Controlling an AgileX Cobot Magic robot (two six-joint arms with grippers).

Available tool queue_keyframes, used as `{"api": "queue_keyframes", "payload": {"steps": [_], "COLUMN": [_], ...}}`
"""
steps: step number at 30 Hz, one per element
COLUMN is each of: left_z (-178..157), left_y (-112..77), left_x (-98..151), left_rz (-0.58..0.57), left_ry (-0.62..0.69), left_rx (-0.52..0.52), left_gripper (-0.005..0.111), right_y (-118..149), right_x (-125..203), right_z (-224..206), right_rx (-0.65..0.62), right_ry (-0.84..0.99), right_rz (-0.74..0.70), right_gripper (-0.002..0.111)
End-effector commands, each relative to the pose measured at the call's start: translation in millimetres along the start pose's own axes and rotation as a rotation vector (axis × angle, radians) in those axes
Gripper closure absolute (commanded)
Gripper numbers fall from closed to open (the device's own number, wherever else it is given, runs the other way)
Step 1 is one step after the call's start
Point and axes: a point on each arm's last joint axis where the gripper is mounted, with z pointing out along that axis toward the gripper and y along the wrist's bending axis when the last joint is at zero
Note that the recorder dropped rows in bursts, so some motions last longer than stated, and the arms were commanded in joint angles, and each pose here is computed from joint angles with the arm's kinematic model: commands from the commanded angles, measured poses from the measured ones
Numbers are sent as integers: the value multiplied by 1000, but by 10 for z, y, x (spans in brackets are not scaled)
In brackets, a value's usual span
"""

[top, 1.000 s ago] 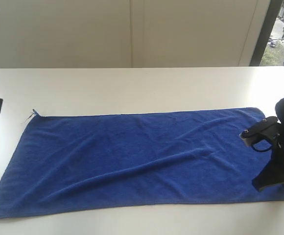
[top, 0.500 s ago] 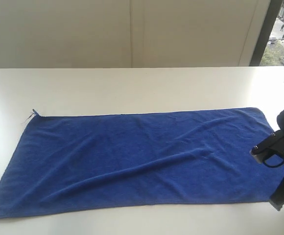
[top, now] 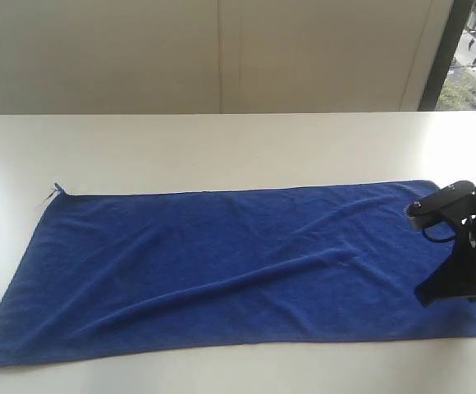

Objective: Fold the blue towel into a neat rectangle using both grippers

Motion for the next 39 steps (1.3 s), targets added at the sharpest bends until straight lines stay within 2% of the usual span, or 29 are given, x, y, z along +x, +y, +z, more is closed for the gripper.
{"api": "queue_keyframes", "payload": {"steps": [1,12,21,33,39], "left_z": [-6,-6,-6,-6,-6], "left_y": [-4,-4,-6,-12,-13], "left_x": [15,15,17,22,26], "left_rz": [-5,-5,-9,-14,-14], "left_ry": [-4,-4,-2,4,8], "left_rx": [3,3,6,12,13], "left_gripper": [107,107,107,107,107], "right_y": [31,81,24,-5,-30], "right_x": [20,145,317,423,405], "right_z": [113,177,177,182,143], "right_rx": [-16,-26,42,61,70], "right_ry": [32,62,216,293,266], "right_rz": [9,-17,-90,-89,-59], "right_gripper": [108,108,108,108,108]}}
